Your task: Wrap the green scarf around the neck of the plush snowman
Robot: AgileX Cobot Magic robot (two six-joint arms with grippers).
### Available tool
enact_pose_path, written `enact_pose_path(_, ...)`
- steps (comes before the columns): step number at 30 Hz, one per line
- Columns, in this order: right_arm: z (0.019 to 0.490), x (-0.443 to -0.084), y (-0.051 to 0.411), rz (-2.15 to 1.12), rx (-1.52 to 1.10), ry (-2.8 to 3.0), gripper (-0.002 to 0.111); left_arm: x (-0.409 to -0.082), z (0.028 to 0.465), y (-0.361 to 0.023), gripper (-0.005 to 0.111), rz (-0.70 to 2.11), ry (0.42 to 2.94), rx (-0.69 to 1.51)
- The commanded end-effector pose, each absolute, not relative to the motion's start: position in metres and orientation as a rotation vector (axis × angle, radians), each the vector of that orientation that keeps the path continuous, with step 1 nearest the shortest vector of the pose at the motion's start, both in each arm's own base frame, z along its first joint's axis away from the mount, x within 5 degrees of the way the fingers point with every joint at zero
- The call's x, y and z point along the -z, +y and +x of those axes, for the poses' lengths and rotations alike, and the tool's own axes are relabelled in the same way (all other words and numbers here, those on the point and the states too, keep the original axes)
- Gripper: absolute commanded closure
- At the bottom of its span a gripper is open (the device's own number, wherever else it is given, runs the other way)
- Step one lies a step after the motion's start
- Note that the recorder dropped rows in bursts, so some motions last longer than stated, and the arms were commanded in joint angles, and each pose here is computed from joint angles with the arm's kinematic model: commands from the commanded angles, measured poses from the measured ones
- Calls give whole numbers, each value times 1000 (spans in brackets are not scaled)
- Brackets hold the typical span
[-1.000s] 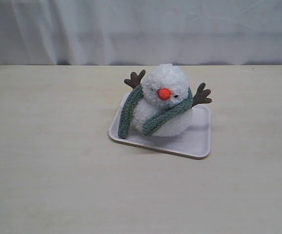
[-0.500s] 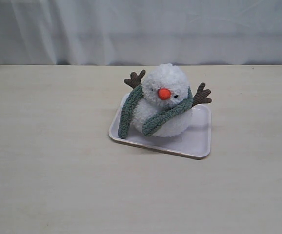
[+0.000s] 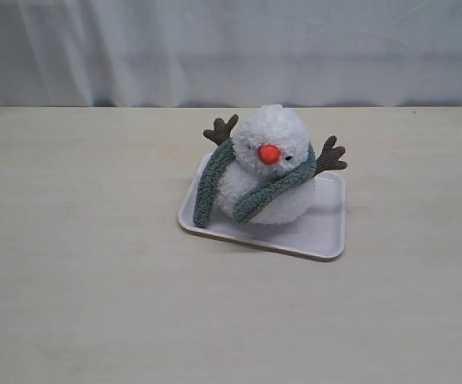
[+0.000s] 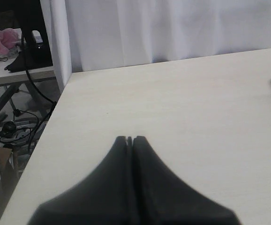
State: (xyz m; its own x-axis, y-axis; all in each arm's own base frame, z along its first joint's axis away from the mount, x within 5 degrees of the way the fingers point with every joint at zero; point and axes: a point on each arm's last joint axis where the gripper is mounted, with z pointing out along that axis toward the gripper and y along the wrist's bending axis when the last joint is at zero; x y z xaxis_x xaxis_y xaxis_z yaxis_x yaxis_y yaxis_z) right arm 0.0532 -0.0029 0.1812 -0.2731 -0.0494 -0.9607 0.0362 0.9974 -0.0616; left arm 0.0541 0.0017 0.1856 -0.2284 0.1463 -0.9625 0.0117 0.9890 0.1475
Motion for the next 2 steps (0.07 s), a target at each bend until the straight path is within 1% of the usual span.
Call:
enact_pose_path(1,53,-182,-3,-16,94,1831,104,-185,54,1,107,120,1790,-120)
enact_pose_path(2,53,-182,-3,-16,94,1831,104,-185,54,1,107,120,1790,-120)
